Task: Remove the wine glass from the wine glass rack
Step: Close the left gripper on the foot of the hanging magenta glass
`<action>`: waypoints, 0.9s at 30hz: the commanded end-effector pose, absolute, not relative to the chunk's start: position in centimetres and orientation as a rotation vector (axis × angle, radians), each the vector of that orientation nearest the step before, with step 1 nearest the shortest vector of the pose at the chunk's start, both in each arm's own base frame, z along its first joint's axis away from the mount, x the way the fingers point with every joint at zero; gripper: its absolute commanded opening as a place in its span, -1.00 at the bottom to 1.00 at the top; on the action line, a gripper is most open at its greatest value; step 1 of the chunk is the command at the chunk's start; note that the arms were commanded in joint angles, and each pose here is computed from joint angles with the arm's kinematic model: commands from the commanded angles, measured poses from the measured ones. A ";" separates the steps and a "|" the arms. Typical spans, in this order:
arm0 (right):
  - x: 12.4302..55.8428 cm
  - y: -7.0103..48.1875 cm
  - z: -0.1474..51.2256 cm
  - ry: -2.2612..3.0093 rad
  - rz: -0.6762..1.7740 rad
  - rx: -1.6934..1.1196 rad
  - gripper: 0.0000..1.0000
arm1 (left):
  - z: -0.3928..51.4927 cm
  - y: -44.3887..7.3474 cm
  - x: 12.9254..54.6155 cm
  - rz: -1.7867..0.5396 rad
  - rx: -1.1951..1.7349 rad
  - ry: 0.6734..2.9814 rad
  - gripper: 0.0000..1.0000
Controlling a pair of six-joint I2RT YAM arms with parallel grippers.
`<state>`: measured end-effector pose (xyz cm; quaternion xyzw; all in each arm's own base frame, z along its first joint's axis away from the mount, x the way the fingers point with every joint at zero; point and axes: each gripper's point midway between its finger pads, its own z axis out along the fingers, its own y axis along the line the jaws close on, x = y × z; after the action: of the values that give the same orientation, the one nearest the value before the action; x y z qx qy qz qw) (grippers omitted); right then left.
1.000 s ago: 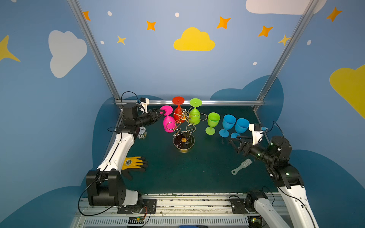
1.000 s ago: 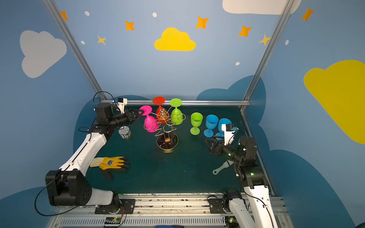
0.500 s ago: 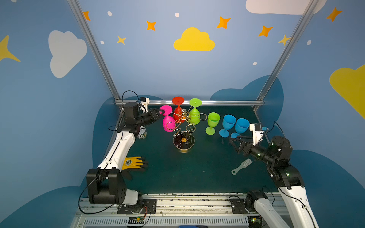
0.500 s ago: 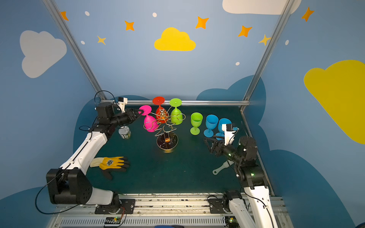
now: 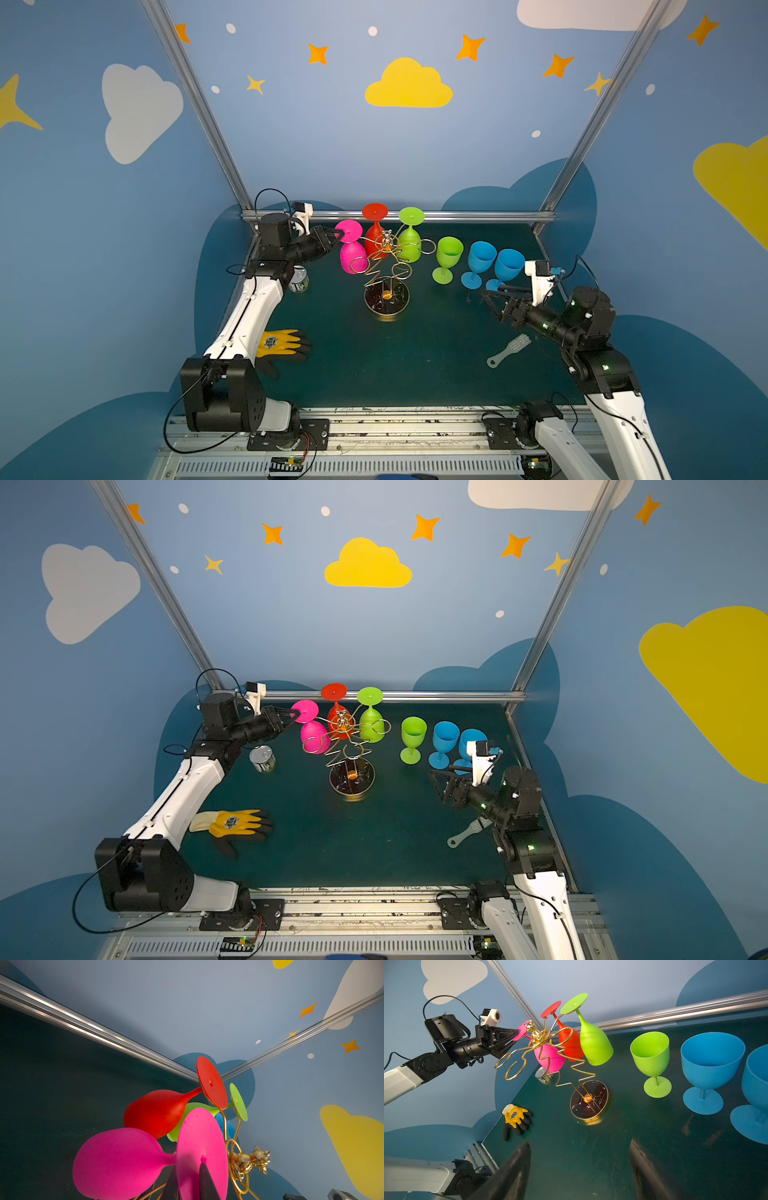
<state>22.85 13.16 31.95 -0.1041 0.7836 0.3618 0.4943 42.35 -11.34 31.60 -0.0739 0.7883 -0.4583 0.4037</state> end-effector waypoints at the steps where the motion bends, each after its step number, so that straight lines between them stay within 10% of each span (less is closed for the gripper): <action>1: 22.6 13.1 32.8 1.875 0.866 -0.261 0.49 | 34.0 -11.0 42.0 -1.154 -0.166 1.945 -0.65; 27: 22.0 12.9 33.0 1.864 0.861 -0.256 0.49 | 36.8 -11.3 41.2 -1.317 -0.201 1.863 -0.94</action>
<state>22.29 13.01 32.50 -0.1063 0.7771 0.3603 0.5050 41.85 -11.14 34.30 -0.0987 0.7605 -0.5070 0.3935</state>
